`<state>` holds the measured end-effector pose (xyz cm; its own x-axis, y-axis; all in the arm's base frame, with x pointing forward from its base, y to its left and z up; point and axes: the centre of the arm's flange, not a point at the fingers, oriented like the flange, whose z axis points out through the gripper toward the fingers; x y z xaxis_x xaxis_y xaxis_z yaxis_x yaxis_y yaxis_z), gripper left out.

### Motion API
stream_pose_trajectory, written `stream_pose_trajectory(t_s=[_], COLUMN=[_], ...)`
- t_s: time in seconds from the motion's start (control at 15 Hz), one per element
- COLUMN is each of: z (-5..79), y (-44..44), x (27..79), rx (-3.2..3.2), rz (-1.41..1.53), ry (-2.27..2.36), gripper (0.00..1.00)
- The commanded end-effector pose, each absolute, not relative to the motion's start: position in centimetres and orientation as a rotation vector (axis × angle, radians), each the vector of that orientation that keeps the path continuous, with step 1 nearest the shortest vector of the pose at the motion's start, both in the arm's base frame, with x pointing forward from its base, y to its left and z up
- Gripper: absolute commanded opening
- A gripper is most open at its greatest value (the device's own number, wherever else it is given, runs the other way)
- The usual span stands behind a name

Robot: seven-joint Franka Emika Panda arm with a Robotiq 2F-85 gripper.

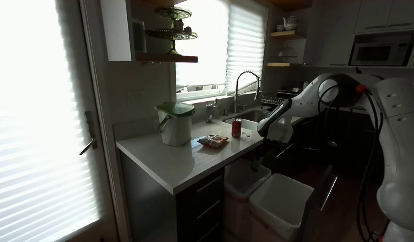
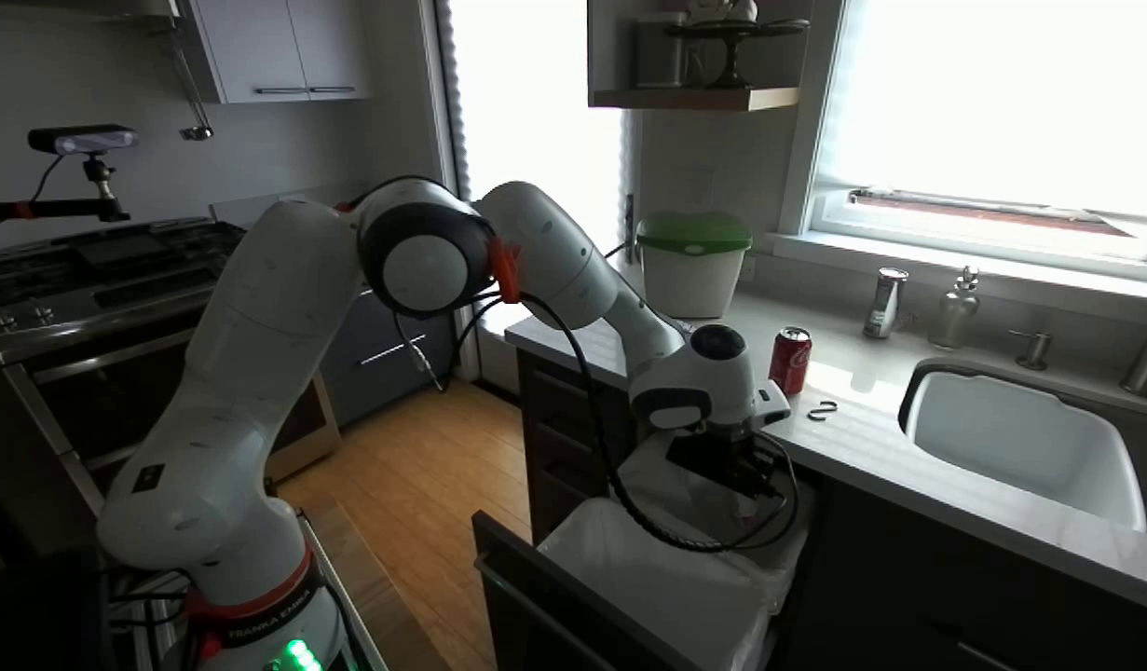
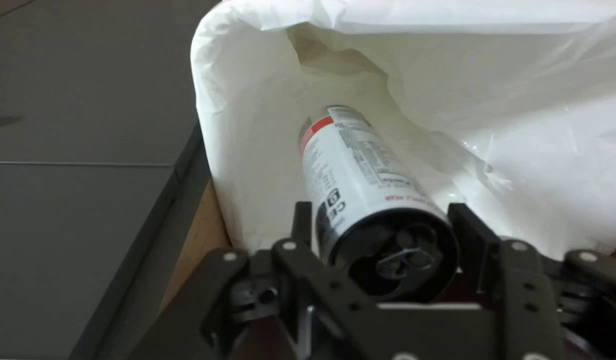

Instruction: Throw the white can in the second bin

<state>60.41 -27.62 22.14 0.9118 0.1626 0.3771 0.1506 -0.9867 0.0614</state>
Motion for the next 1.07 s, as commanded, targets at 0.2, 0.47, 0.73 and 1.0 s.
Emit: stream_pose_trajectory(t_s=[0.2, 0.47, 0.73, 1.0], z=[23.6, 25.5, 28.8, 33.1], y=[-26.9, -25.5, -25.5, -26.7], x=[60.4, 58.9, 56.3, 54.4], rx=[3.066, 3.191, 3.288, 3.345], rz=[0.660, 0.541, 0.358, 0.202], ry=[0.306, 0.323, 0.327, 0.314], gripper=[1.00, 1.00, 1.00, 1.00])
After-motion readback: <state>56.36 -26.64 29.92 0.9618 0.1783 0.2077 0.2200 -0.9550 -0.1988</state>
